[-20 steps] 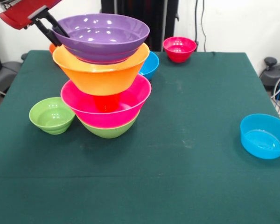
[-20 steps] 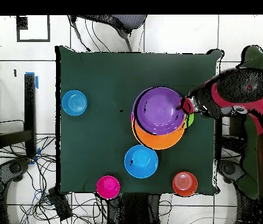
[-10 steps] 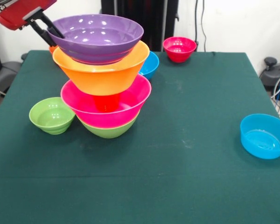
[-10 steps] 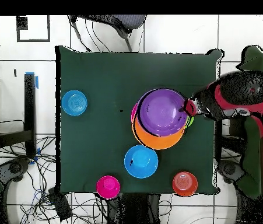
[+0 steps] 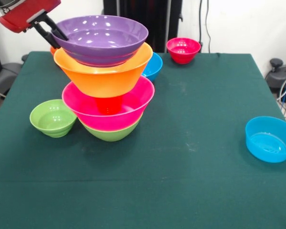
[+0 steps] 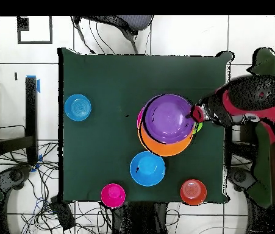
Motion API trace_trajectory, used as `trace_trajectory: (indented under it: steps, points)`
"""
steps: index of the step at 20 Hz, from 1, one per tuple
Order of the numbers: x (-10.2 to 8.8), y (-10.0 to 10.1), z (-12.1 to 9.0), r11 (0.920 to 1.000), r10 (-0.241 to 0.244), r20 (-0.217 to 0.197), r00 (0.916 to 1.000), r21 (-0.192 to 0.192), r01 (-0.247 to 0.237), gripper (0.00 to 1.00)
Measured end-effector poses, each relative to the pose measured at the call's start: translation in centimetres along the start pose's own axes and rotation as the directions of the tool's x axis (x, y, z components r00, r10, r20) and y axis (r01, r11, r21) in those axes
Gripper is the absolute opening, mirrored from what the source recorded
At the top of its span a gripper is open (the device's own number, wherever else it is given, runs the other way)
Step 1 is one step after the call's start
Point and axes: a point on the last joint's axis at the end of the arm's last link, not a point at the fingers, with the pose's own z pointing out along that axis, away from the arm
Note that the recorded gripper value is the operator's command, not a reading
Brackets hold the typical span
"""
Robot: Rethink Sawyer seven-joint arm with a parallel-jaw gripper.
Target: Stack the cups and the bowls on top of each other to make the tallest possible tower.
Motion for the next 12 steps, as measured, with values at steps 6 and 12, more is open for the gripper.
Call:
trace_trajectory:
  steps: [6,12]
  points:
    - [0.1,0.1,0.6,1.0,0.0,-0.008,1.0,-0.01,0.0,0.0]
    - [0.3,0.1,1.1,0.9999,-0.002,-0.017,0.9999,-0.014,0.001,0.0]
